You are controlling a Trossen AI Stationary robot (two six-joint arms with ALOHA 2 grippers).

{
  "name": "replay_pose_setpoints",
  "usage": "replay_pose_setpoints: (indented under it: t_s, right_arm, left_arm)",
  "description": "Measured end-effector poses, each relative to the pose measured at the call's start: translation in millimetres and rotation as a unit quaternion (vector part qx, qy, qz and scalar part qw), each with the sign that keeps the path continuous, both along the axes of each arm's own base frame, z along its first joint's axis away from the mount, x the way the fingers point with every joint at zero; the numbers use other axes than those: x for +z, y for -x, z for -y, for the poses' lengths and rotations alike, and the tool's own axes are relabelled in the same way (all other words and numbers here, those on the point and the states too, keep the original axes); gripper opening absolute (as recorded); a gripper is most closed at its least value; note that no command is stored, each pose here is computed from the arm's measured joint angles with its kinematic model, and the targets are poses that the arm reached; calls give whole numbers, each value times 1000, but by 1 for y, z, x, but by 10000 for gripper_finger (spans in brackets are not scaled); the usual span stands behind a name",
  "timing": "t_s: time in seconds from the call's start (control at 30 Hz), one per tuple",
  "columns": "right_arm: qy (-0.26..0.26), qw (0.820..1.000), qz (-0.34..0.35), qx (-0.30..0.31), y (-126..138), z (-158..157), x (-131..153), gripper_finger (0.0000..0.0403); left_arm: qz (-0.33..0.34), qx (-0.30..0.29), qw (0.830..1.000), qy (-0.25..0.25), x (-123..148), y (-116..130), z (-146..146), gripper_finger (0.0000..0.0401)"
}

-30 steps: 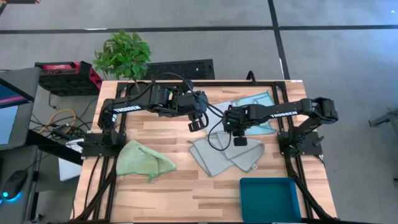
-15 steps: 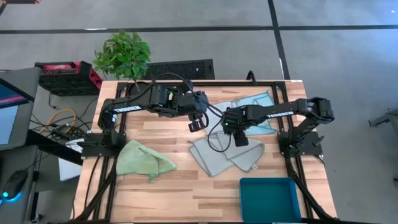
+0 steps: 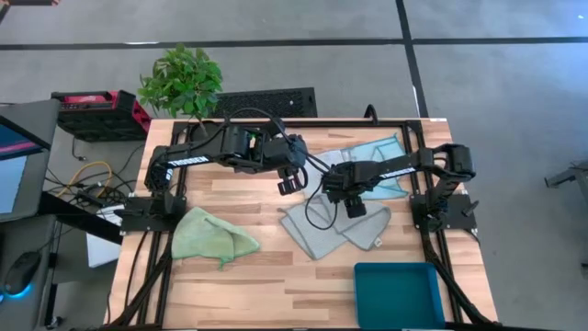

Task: Fold microfiber towels
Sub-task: Put the gray microfiber cloth into the bin

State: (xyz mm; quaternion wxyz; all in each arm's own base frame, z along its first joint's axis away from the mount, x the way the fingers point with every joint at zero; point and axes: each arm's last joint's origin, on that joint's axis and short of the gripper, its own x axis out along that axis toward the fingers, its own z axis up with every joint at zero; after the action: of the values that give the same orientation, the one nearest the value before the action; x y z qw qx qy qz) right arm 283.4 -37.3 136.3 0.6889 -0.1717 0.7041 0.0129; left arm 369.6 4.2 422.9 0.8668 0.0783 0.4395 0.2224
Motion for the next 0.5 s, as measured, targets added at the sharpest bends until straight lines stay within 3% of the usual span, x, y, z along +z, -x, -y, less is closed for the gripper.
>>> replay_pose_setpoints:
  t_s: [0.23,0.5]
  right_arm:
    - [6,999,51,-11,4,6,23,226]
    - [-34,998,55,-20,2,12,17,225]
  left_arm:
    - [-1,0,1000,0,0,0,0,128]
    - [-11,2,1000,2,-1,2,0,128]
